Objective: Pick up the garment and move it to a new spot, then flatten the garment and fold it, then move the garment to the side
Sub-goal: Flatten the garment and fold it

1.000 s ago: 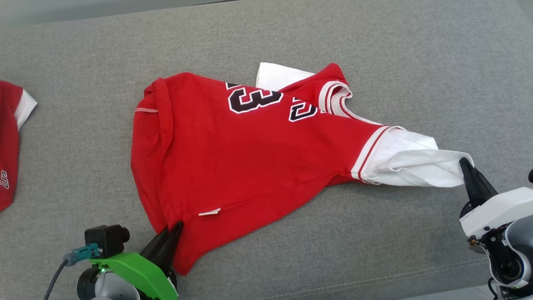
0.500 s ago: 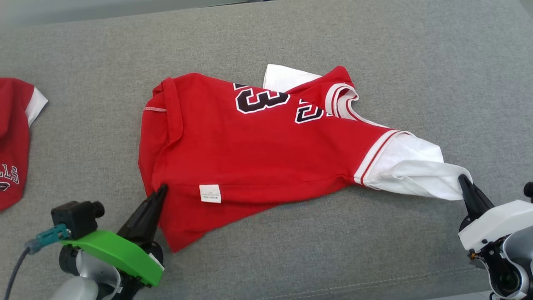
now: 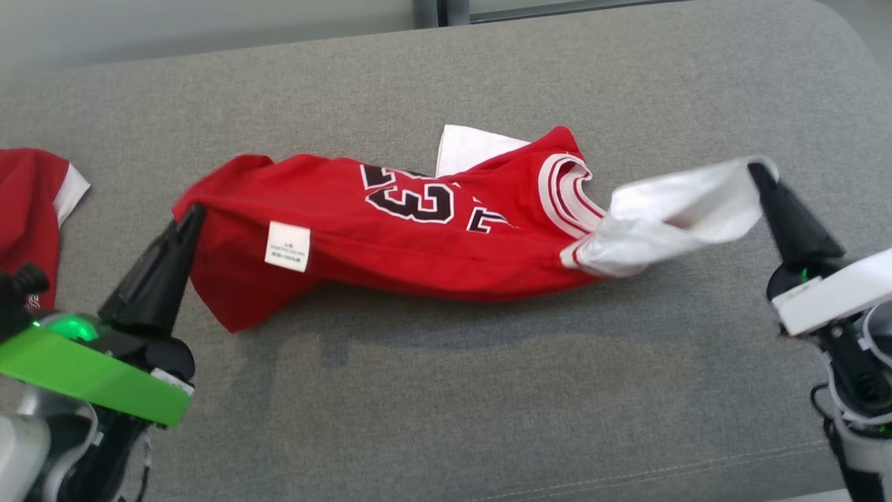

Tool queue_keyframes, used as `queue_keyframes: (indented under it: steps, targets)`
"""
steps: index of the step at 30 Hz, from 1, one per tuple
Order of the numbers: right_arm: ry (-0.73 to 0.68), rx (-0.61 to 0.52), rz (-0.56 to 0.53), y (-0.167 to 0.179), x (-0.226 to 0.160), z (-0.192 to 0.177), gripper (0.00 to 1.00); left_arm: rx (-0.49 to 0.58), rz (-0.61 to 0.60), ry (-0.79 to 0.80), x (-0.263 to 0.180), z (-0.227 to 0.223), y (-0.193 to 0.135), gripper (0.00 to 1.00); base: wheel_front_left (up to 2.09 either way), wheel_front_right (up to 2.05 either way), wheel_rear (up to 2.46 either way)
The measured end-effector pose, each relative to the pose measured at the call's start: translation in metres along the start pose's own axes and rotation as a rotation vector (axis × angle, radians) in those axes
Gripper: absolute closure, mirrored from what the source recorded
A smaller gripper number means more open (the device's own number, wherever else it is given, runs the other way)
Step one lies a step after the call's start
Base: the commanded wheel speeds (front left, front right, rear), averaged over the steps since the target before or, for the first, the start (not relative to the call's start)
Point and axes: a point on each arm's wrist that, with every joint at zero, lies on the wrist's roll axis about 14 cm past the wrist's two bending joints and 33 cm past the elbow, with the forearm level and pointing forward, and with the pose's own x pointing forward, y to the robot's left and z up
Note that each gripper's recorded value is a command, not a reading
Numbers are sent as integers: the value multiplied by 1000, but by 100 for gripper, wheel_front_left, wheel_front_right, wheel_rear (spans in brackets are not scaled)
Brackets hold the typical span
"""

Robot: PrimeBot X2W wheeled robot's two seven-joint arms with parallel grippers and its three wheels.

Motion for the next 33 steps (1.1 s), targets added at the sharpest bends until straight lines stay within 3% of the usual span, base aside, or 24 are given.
queue_keyframes:
  steps: [4,10,15,19,22,25,29,33]
  targets:
    - [-228,-29,221,58,-2,87,100,116,-137,-62,10,45,-33,100,0,0,0]
    - [-617,-45,467,121,-69,211,100,249,-316,-158,1,101,-93,100,0,0,0]
    - [-750,-80,601,157,-135,252,100,318,-455,-166,-25,125,-144,100,0,0,0]
    - [-800,-125,558,155,-163,270,100,326,-503,-163,-36,137,-165,100,0,0,0]
    - [-746,-129,500,145,-159,272,100,305,-516,-123,-34,138,-168,100,0,0,0]
    - [-582,-98,463,133,-125,252,100,256,-464,-3,-17,122,-148,100,0,0,0]
    - [-297,8,389,111,-55,194,100,173,-349,202,12,80,-103,100,0,0,0]
    - [-120,123,343,106,7,144,100,103,-242,249,50,67,-66,100,0,0,0]
